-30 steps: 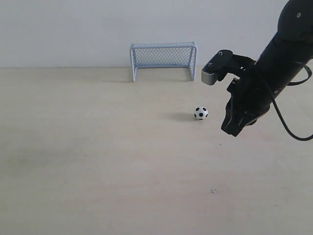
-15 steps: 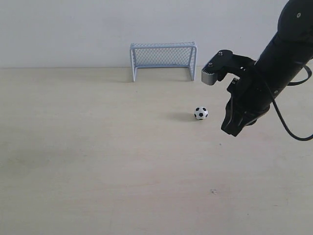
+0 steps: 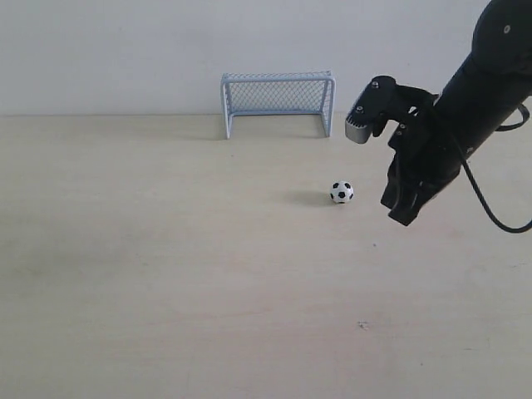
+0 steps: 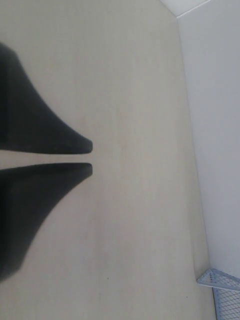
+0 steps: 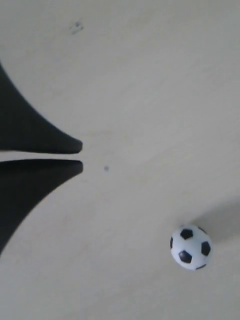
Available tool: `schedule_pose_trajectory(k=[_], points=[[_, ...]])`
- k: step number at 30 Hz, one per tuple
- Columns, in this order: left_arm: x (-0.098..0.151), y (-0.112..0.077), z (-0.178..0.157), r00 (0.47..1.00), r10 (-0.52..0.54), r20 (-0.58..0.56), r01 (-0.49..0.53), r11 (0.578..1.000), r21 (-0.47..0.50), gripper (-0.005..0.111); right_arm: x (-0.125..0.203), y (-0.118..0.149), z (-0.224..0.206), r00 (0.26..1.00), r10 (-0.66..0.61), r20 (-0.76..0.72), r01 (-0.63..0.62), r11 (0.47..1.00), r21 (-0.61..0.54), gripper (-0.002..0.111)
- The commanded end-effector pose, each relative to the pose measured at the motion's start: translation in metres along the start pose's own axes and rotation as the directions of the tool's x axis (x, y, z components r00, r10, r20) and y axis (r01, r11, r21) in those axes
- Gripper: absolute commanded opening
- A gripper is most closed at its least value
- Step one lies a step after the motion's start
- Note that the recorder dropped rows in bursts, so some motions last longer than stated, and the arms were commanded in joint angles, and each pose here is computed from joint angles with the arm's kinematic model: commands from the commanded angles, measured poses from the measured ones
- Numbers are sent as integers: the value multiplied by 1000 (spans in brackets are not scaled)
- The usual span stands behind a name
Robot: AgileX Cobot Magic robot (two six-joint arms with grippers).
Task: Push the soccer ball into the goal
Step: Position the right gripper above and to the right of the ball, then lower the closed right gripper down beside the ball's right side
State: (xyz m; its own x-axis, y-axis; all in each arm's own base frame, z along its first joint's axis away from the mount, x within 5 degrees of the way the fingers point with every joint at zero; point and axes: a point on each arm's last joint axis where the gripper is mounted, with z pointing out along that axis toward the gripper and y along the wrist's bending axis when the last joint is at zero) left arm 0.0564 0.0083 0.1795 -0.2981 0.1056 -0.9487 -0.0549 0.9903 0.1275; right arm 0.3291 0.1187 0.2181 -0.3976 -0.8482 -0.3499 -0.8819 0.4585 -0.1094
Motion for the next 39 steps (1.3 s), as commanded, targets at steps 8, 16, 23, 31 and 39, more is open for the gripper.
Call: schedule_pose_trajectory(k=[8, 16, 23, 31, 39], points=[[-2, 0, 0, 1000, -7, 3, 7, 1000, 8, 6, 4, -26, -1, 892, -421, -165, 450, 866, 221, 0], [-2, 0, 0, 1000, -7, 3, 7, 1000, 8, 6, 2, -33, 9, 663, -704, -254, 748, 635, 190, 0], [-2, 0, 0, 1000, -7, 3, 7, 1000, 8, 6, -17, -50, 7, 599, -758, -260, 797, 596, 98, 0], [-2, 0, 0, 1000, -7, 3, 7, 1000, 8, 6, -38, -62, 5, 578, -795, -182, 805, 593, -32, 0], [-2, 0, 0, 1000, -7, 3, 7, 1000, 8, 6, -46, -66, 7, 557, -824, -101, 804, 566, -184, 0]])
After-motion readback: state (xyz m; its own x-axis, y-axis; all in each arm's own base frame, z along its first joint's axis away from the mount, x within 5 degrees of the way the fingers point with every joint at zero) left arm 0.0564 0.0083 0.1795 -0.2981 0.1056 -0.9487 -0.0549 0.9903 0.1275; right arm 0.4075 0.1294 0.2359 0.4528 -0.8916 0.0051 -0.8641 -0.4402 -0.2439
